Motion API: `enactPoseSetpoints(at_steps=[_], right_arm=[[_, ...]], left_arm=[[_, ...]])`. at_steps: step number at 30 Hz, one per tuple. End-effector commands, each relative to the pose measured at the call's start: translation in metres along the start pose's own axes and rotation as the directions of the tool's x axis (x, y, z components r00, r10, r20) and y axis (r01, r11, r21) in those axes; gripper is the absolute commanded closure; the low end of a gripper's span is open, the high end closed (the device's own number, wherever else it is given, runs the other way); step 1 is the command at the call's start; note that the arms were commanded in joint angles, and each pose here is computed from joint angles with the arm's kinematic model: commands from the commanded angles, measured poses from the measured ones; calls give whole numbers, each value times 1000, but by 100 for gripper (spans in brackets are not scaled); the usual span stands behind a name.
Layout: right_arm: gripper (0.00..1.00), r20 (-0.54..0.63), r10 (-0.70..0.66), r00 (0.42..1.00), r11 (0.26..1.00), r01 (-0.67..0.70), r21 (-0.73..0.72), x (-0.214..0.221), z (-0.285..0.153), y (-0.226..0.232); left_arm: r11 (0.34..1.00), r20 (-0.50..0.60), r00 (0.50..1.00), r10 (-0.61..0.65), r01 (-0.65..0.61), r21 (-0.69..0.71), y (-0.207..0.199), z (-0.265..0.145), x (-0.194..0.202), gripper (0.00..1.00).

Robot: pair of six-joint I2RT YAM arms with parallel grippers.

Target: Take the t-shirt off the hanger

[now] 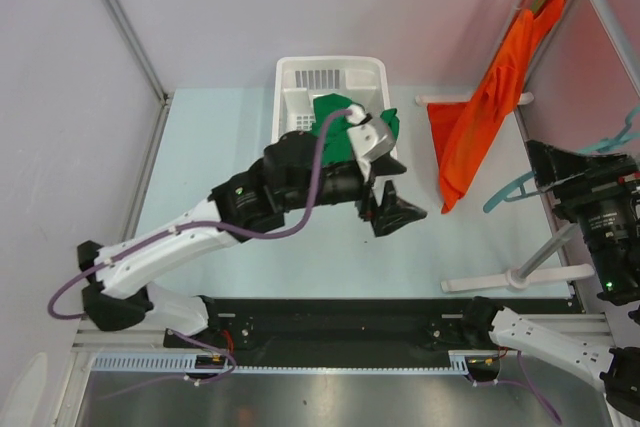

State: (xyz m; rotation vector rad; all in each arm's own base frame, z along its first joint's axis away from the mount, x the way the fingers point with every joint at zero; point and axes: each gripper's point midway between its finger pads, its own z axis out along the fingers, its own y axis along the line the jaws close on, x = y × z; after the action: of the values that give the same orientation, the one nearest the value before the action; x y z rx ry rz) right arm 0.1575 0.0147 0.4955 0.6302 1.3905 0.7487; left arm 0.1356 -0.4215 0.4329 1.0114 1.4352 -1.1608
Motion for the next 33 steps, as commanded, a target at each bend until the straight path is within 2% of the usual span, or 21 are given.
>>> enactPoseSetpoints(at_steps=[1,2,3,5,6,7,10,14,18,23,29,33], right_arm=[[0,-211,-222,952,966,184,-183,50,-14,8],[0,-252,-261,932,959,220,-178,62,-15,2],[0,-279,-290,915,951,242,-192,71,-16,0],[0,-355,-374,857,916,282,-284,94,-24,2],[1,-402,-415,816,887,264,-379,111,-34,12],[1,-418,-454,787,865,275,-420,123,-36,12],[0,-449,-485,751,840,258,-477,135,-44,14],[0,-455,-500,737,855,337,-394,125,-41,-6],[0,-414,-434,800,901,377,-216,90,-36,-27],[0,-327,-289,900,955,248,-163,57,-44,-27],[0,-246,-194,950,978,168,-120,24,-55,-36],[0,-159,-137,978,990,128,-67,-4,-65,-60]], left_arm=[[998,41,998,-56,55,35,-14,-43,20,0],[998,73,996,-57,54,37,-19,-62,13,0],[997,28,997,-71,70,30,-18,-66,36,0],[996,45,995,-90,89,32,-23,-91,38,0],[994,10,995,-103,103,20,-21,-95,59,0],[994,18,994,-108,107,17,-22,-103,62,0],[992,36,992,-120,121,-28,-16,-124,75,0],[990,6,992,-130,130,-62,-13,-136,91,0],[987,-27,989,-142,140,-78,-10,-136,107,0],[988,-21,989,-148,148,-38,-13,-123,107,0],[987,-31,987,-157,157,-25,-15,-119,108,0],[984,-24,984,-174,174,-26,-16,-121,110,0]])
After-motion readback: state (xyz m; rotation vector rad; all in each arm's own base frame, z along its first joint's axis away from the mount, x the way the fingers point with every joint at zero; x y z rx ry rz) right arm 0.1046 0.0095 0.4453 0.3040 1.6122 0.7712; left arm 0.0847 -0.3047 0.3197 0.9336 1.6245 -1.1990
